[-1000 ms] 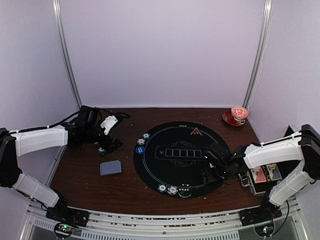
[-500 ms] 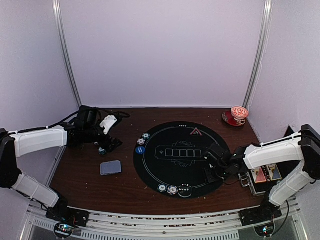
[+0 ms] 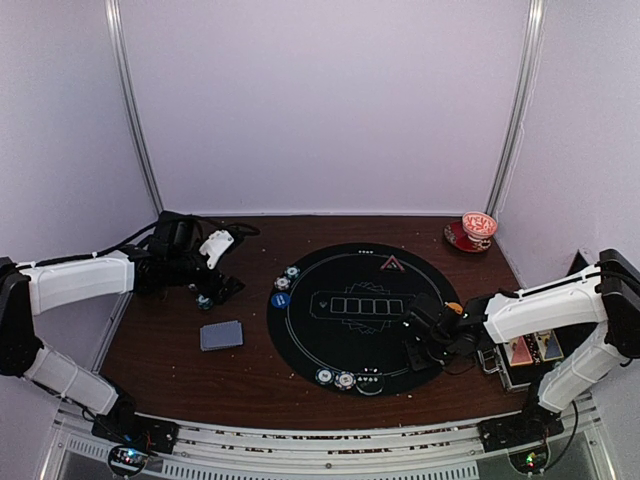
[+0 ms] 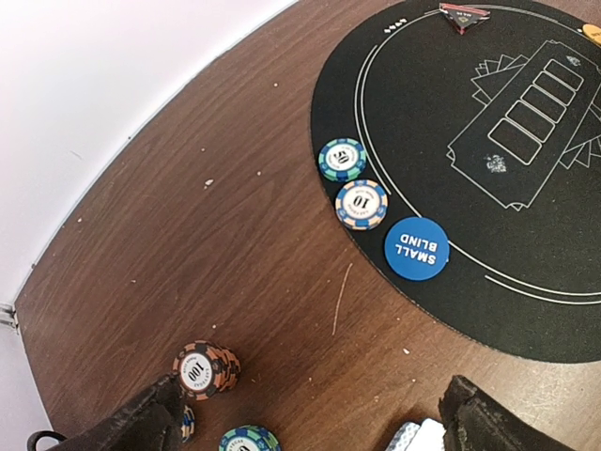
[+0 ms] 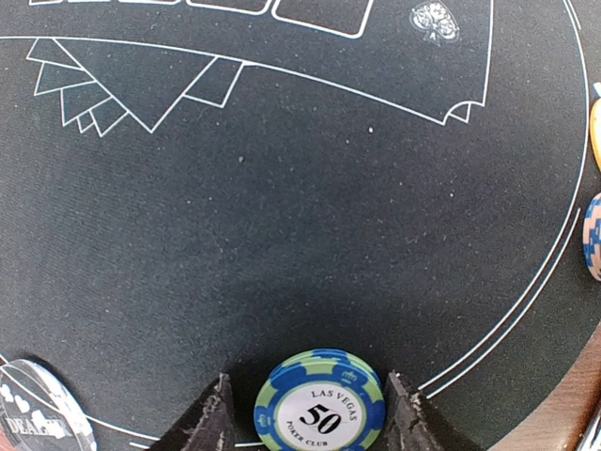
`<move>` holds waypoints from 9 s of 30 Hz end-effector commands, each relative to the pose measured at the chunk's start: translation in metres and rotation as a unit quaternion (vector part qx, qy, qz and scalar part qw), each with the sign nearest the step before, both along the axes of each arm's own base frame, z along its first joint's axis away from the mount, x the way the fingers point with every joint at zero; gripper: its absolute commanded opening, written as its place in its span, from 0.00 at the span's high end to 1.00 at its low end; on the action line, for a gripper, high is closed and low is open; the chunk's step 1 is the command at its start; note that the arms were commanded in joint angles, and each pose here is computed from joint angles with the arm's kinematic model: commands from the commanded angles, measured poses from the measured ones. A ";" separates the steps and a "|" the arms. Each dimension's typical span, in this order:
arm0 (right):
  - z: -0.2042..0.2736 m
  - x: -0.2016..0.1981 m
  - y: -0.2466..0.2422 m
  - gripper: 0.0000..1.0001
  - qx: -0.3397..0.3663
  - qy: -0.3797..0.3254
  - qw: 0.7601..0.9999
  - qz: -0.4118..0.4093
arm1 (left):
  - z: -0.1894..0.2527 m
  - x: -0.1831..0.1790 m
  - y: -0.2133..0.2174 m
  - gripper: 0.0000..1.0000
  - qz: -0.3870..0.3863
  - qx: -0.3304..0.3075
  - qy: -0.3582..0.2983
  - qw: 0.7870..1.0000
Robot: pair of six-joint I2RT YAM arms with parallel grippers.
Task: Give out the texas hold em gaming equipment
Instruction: Pick up the pile of poker chips from the poker table mat, then place the poker chips pile in the big blind area, then pick up the pile of poker chips from the pile of poker chips, then place the poker chips pile at the small blind area.
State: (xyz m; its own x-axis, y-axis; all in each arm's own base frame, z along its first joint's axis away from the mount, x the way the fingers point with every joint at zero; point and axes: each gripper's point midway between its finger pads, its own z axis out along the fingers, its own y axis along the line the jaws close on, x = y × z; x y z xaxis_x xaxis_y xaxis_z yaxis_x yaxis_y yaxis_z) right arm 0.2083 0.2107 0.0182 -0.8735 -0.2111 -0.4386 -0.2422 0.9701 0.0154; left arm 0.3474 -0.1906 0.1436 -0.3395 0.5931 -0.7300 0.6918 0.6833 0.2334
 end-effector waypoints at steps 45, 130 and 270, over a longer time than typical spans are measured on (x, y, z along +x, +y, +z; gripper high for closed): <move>0.021 0.017 -0.088 0.66 -0.053 -0.060 0.982 -0.170 | 0.012 0.006 0.000 0.02 0.008 -0.021 -0.025 0.999; 0.146 0.101 -0.028 0.06 0.031 -0.250 0.966 -0.063 | -0.018 0.067 0.049 0.02 0.073 -0.022 0.051 0.996; 0.139 0.089 -0.041 0.07 0.035 -0.291 0.952 -0.087 | -0.068 0.147 -0.173 0.71 -0.067 -0.003 0.084 0.994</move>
